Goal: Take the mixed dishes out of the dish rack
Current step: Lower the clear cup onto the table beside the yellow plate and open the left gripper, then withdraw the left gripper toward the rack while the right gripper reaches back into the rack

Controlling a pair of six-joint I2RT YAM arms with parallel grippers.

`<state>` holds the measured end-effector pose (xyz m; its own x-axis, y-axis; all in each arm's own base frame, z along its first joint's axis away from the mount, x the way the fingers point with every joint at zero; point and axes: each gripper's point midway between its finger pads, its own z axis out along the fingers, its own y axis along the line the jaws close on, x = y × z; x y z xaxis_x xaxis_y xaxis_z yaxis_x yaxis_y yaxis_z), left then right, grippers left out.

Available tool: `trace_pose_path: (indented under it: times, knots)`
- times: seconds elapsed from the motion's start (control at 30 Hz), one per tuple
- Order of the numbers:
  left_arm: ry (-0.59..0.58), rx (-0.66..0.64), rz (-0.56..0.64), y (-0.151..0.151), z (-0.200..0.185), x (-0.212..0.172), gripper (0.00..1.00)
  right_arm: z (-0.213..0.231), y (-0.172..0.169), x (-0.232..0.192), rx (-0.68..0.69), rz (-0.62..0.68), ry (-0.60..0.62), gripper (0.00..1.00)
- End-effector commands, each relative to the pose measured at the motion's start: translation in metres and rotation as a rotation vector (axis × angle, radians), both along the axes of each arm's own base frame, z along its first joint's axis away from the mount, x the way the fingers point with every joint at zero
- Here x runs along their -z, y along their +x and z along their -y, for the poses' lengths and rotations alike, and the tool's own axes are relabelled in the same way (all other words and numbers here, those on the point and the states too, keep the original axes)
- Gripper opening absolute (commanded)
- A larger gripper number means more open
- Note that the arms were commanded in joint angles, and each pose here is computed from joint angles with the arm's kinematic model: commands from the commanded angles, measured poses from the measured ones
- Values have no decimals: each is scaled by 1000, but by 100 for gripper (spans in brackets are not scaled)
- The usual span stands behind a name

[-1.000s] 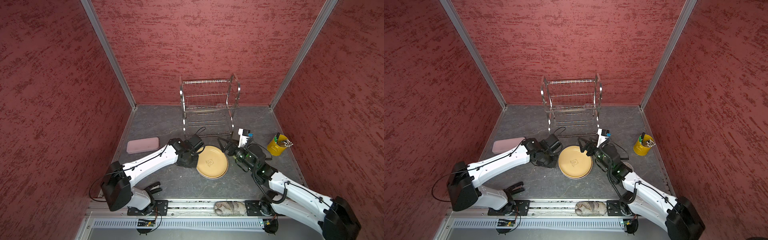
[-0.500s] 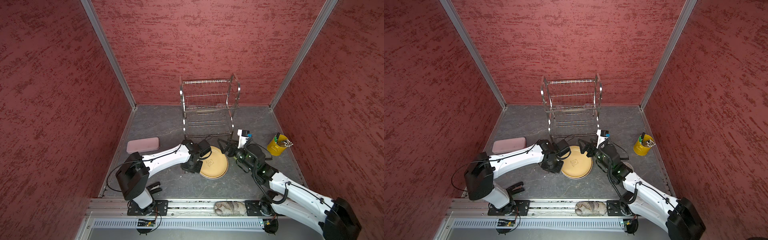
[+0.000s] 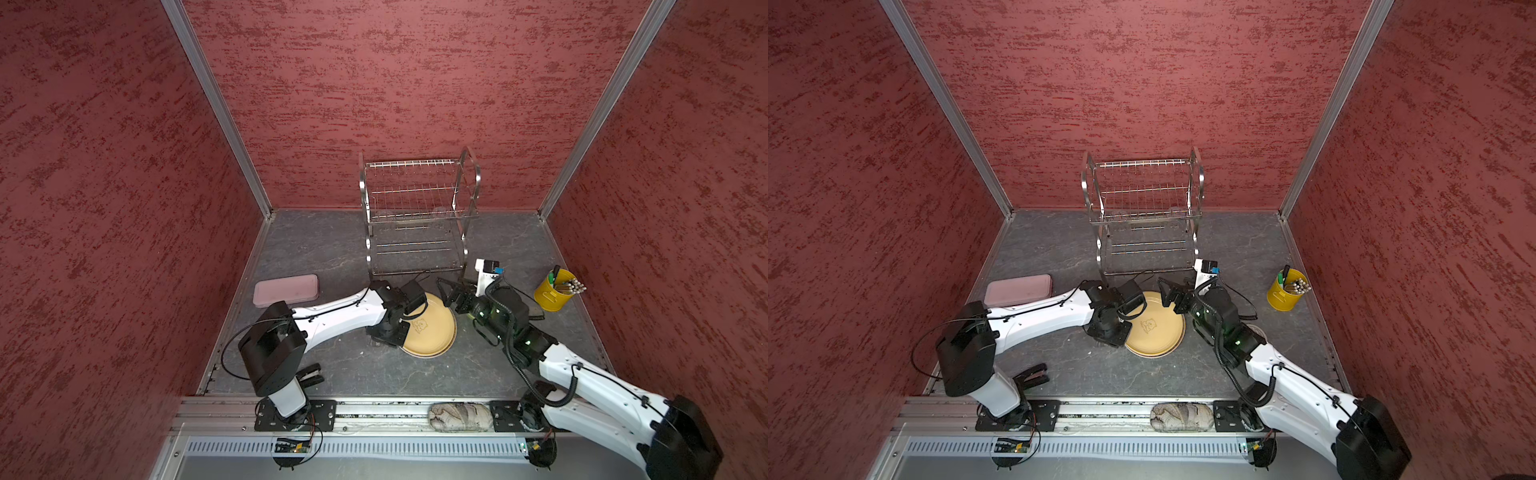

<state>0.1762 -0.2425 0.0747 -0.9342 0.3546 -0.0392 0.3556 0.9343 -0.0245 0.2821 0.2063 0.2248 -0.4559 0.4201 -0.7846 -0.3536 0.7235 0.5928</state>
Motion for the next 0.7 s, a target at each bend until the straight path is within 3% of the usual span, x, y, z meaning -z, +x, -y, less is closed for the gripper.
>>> trace_pose_path:
  times: [0.0, 0.23, 0.6, 0.67]
  knots:
    - [-25, 19, 23, 5, 8, -5, 28, 3, 5, -12, 35, 23, -17, 99]
    - [-85, 3, 121, 13, 6, -32, 35, 5, 13, -14, 66, 5, -72, 99]
    - [-356, -36, 465, 35, 2, -125, 55, 15, 25, -18, 135, -3, -202, 99]
    - [-402, -58, 533, 38, -4, -140, 62, 14, 28, -16, 132, -12, -243, 99]
